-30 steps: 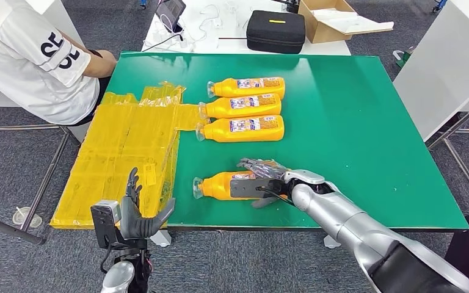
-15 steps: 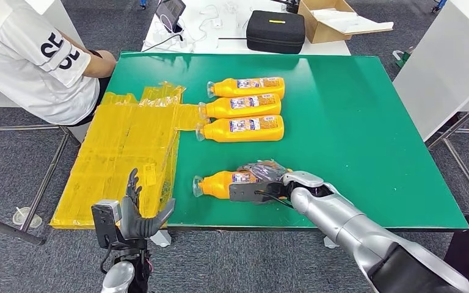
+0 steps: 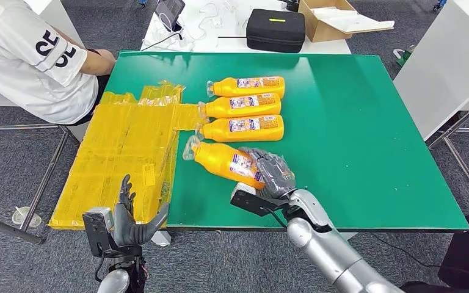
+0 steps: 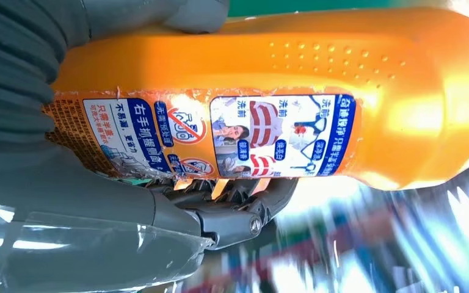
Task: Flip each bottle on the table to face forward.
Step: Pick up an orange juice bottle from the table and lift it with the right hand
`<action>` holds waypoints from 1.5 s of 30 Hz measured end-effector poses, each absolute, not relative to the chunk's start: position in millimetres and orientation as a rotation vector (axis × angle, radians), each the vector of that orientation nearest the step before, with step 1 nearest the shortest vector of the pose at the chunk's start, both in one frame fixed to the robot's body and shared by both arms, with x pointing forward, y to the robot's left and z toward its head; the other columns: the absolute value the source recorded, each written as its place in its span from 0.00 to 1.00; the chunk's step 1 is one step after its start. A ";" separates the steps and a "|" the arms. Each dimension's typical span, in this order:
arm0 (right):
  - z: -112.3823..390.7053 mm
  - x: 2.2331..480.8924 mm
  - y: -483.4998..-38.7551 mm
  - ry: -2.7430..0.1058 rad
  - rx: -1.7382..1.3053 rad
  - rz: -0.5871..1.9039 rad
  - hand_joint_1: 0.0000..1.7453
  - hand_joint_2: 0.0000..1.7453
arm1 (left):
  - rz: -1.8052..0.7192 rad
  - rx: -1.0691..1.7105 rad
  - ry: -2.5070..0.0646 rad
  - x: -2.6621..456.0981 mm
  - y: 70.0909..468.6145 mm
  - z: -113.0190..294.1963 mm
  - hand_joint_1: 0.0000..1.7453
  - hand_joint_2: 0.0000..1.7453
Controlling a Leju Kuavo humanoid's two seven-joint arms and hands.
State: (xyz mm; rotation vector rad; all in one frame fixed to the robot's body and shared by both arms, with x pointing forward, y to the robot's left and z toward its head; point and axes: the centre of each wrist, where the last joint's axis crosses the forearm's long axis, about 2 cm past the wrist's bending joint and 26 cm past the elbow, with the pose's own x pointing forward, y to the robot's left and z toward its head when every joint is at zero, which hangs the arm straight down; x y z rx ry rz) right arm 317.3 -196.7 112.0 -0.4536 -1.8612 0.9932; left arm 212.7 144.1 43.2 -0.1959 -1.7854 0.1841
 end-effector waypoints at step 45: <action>86.0 274.1 -85.1 -2.126 -0.152 0.659 1.00 1.00 | 0.132 -0.794 -1.766 251.2 108.2 85.5 0.00 1.00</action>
